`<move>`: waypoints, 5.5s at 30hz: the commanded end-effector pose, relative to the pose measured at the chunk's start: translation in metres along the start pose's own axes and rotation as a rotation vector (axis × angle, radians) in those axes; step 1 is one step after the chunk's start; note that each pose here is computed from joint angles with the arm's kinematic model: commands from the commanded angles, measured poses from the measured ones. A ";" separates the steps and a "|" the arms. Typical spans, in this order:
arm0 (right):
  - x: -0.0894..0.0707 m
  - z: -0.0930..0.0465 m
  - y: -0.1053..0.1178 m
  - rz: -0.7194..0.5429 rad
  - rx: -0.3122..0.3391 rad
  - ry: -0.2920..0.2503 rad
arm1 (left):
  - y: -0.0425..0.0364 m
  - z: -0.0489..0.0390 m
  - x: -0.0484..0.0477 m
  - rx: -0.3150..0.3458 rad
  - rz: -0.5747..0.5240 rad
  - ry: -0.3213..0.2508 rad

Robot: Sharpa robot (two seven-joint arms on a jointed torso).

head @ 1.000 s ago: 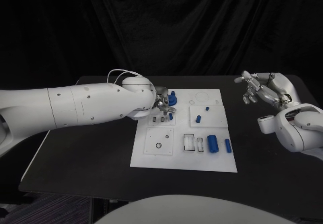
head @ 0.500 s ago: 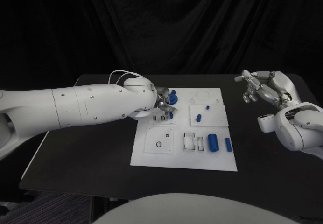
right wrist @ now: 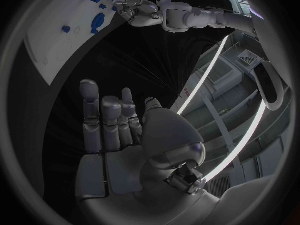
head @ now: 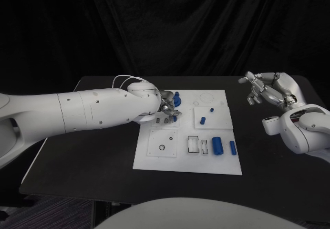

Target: Assemble the parts on the task board

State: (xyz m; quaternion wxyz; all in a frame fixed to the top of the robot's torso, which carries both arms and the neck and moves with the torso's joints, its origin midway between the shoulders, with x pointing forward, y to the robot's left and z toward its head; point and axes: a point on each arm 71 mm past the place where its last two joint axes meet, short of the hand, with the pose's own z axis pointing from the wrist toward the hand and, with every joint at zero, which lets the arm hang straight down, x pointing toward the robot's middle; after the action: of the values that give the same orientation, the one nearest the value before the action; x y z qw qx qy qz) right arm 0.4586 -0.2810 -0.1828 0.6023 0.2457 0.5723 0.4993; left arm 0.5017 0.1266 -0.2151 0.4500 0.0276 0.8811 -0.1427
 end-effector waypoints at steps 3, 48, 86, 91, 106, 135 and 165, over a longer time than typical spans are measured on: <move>0.001 0.000 0.000 -0.011 -0.005 -0.004 | -0.0024 0.0020 0.0017 0.025 -0.005 -0.008; 0.002 0.000 -0.006 -0.012 0.023 0.002 | -0.0001 0.0048 0.0088 0.007 0.015 0.039; 0.004 0.002 -0.010 -0.018 0.045 0.016 | 0.0052 0.0034 0.0102 -0.002 0.015 0.049; 0.005 0.001 -0.010 -0.017 0.051 0.017 | 0.0099 0.0010 0.0096 -0.010 0.005 0.038; 0.007 0.001 -0.013 -0.015 0.067 0.032 | 0.0263 -0.0143 0.0087 -0.005 -0.046 -0.021; 0.009 -0.002 -0.016 -0.010 0.082 0.043 | 0.0391 -0.0139 0.0103 -0.025 -0.159 0.000; 0.011 -0.003 -0.019 -0.009 0.093 0.056 | 0.0472 -0.0124 0.0261 -0.033 -0.189 -0.001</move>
State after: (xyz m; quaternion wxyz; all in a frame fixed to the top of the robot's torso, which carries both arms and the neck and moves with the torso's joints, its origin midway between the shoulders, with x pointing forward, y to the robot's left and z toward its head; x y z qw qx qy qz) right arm 0.4600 -0.2796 -0.2027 0.5818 0.2550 0.6060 0.4788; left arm 0.4860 0.1744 -0.2381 0.4355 -0.0620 0.8832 -0.1625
